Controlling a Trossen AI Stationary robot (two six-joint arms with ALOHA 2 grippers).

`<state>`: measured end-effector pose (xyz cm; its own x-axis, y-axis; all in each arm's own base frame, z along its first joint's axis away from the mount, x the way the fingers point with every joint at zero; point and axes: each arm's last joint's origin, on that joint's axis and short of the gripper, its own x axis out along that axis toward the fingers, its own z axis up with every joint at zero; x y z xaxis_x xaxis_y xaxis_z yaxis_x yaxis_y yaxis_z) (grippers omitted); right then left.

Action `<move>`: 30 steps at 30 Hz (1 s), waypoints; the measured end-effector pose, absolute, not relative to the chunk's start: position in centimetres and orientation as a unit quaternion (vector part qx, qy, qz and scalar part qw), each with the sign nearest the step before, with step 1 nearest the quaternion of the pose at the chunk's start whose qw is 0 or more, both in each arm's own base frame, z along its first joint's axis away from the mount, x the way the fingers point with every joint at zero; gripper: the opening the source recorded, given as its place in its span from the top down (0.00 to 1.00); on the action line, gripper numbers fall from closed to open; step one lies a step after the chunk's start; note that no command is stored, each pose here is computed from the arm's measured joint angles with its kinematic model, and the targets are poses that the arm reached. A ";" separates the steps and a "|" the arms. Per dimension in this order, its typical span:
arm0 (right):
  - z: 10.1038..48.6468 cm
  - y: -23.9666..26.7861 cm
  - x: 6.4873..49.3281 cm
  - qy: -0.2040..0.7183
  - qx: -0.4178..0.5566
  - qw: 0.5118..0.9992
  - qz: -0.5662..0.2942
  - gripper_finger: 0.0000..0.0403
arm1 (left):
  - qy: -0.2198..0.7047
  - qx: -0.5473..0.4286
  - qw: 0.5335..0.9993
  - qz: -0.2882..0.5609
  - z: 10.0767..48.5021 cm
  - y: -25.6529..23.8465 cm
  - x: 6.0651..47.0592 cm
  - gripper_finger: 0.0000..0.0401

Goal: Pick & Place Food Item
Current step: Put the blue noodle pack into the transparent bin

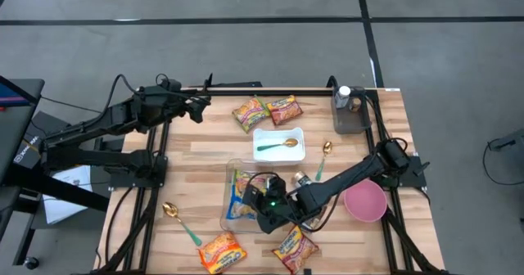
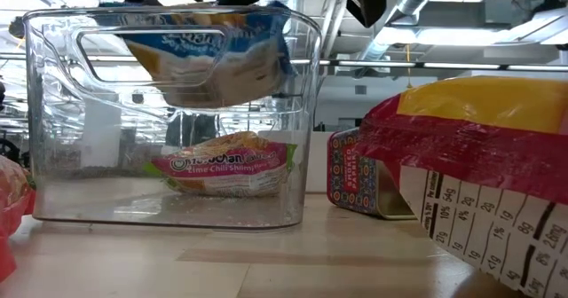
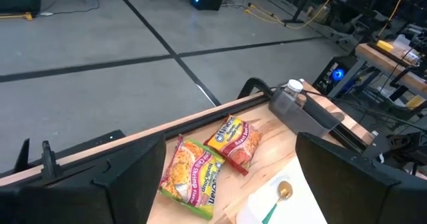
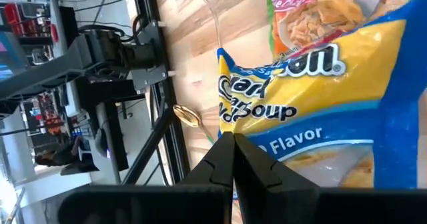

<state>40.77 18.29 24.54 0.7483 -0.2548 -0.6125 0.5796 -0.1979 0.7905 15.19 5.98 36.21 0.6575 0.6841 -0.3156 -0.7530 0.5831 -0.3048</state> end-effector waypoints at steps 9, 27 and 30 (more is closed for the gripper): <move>24.3 18.2 40.6 0.129 0.690 0.624 -0.344 1.00 | 0.082 -0.209 0.886 0.406 36.2 6.0 15.2 0.18; 22.1 18.6 41.6 0.168 0.683 0.618 -0.352 1.00 | 0.081 -0.209 0.886 0.406 36.2 6.0 15.2 0.18; 22.0 18.8 41.5 0.169 0.683 0.617 -0.352 1.00 | 0.081 -0.210 0.886 0.406 36.2 6.0 15.2 0.18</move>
